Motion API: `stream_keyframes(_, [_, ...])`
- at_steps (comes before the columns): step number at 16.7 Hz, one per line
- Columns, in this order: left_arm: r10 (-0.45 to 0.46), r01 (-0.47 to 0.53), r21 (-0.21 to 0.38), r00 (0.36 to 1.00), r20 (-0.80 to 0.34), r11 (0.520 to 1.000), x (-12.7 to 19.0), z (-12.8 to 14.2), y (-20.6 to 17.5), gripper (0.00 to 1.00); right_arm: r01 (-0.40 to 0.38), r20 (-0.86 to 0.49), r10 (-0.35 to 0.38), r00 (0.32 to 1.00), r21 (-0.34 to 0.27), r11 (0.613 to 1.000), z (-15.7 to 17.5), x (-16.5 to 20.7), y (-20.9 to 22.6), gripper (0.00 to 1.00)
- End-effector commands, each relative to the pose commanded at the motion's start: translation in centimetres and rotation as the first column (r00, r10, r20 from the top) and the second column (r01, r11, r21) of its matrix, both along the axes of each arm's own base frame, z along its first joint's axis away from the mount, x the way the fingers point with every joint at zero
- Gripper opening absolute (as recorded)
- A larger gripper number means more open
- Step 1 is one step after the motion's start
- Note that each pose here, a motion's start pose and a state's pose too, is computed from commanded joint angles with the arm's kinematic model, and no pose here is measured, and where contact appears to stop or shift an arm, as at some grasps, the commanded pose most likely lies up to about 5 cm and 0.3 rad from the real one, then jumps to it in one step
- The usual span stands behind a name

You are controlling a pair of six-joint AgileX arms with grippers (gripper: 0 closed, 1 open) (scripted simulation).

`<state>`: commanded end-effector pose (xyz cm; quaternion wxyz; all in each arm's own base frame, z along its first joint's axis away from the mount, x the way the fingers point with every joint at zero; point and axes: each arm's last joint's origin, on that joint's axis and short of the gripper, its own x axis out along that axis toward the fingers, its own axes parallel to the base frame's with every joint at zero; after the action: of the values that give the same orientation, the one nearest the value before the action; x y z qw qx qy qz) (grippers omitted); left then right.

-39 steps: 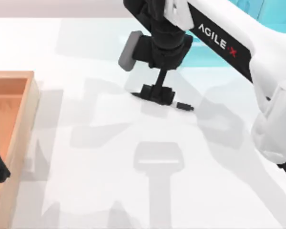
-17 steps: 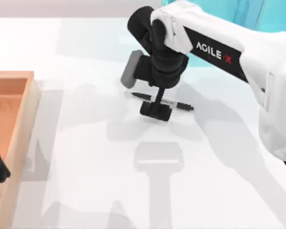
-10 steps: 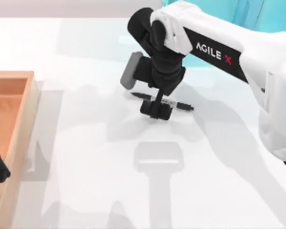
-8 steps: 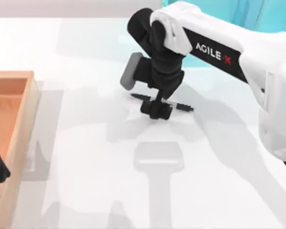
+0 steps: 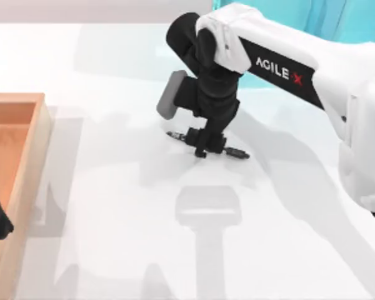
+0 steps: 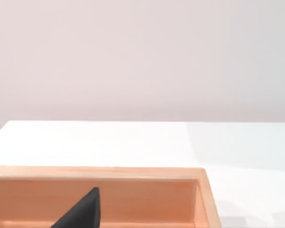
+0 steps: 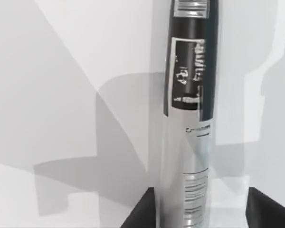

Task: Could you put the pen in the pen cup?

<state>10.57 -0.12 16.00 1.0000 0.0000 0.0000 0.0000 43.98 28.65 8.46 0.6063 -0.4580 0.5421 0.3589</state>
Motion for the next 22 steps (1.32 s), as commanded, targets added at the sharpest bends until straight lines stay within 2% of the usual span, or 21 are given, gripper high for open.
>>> stream_keyframes(1, [0.000, 0.000, 0.000, 1.000, 0.000, 1.000, 0.0, 0.0, 0.0, 1.00, 0.000, 0.000, 0.000, 1.000, 0.000, 1.000, 0.0, 0.0, 0.0, 0.00])
stream_keyframes(2, [0.000, 0.000, 0.000, 1.000, 0.000, 1.000, 0.0, 0.0, 0.0, 1.00, 0.018, -0.005, -0.018, 1.000, 0.050, 0.999, 3.3, -1.0, 0.4, 0.00])
stream_keyframes(5, [0.000, 0.000, 0.000, 1.000, 0.000, 1.000, 0.0, 0.0, 0.0, 1.00, 0.009, -0.033, -0.008, 0.999, 0.035, 0.999, 3.7, -2.2, 0.9, 0.00])
stream_keyframes(7, [0.000, 0.000, 0.000, 1.000, 0.000, 1.000, 0.0, 0.0, 0.0, 1.00, 0.008, -0.040, -0.007, 0.999, 0.028, 1.000, 5.5, -3.9, 1.5, 0.00])
stream_keyframes(12, [0.000, 0.000, 0.000, 1.000, 0.000, 1.000, 0.0, 0.0, 0.0, 1.00, -0.001, 0.010, 0.001, 1.000, 0.056, 0.998, 15.0, -11.2, 1.7, 0.00])
stream_keyframes(14, [0.000, 0.000, 0.000, 1.000, 0.000, 1.000, 0.0, 0.0, 0.0, 1.00, -0.007, 0.010, 0.006, 1.000, 0.056, 0.998, 17.2, -14.1, 1.3, 0.00])
stream_keyframes(17, [0.000, 0.000, 0.000, 1.000, 0.000, 1.000, 0.0, 0.0, 0.0, 1.00, 0.014, -0.004, -0.014, 1.000, 0.050, 0.999, 18.2, -16.0, 0.6, 0.00])
stream_keyframes(22, [0.000, 0.000, 0.000, 1.000, 0.000, 1.000, 0.0, 0.0, 0.0, 1.00, 0.021, -0.006, -0.021, 1.000, 0.053, 0.998, 18.2, -15.9, 0.5, 0.00])
